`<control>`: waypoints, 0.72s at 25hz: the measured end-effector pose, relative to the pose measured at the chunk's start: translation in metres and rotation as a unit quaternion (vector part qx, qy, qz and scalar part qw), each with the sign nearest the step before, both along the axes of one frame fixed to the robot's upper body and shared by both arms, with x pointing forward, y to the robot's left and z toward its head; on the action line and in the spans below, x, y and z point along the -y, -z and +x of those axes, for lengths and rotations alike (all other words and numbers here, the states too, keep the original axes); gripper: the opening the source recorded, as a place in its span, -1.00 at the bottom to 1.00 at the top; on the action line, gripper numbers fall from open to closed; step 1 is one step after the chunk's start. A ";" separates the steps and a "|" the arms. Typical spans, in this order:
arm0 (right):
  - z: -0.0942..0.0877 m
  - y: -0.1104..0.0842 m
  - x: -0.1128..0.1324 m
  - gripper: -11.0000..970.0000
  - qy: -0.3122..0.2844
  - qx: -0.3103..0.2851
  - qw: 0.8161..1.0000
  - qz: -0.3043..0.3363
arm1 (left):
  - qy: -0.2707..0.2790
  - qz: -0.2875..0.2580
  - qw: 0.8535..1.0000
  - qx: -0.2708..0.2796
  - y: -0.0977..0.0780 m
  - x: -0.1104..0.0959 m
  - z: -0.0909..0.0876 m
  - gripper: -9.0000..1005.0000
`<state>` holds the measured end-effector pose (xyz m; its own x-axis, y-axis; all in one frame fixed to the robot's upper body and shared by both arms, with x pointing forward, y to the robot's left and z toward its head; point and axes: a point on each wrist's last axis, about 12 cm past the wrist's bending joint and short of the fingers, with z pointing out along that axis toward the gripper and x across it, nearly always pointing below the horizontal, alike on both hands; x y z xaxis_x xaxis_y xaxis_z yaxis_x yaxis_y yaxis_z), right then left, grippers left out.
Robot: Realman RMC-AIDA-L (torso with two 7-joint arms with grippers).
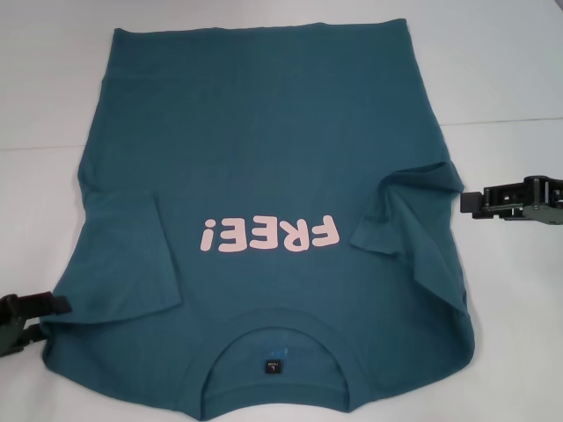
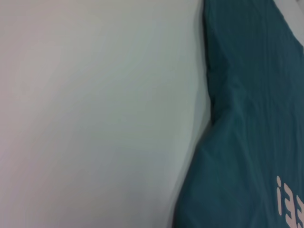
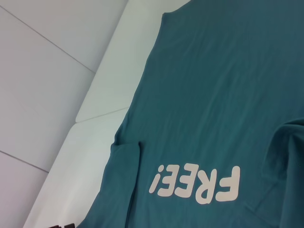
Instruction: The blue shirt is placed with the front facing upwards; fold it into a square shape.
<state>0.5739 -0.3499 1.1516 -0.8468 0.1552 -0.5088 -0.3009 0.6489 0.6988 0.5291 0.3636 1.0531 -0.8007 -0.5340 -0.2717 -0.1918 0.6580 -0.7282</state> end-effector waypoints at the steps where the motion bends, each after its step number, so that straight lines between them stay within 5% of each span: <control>1: 0.000 0.000 0.000 -0.19 0.000 0.000 1.000 0.000 | -0.001 0.000 1.000 -0.002 0.000 0.000 0.000 0.07; 6: 0.000 -0.001 0.001 -0.19 0.001 0.001 1.000 -0.001 | 0.002 -0.003 1.000 -0.001 -0.001 0.001 0.001 0.03; 18: -0.002 0.000 0.004 -0.19 0.006 0.000 1.000 0.001 | 0.003 -0.010 1.000 0.004 -0.003 -0.001 0.000 -0.62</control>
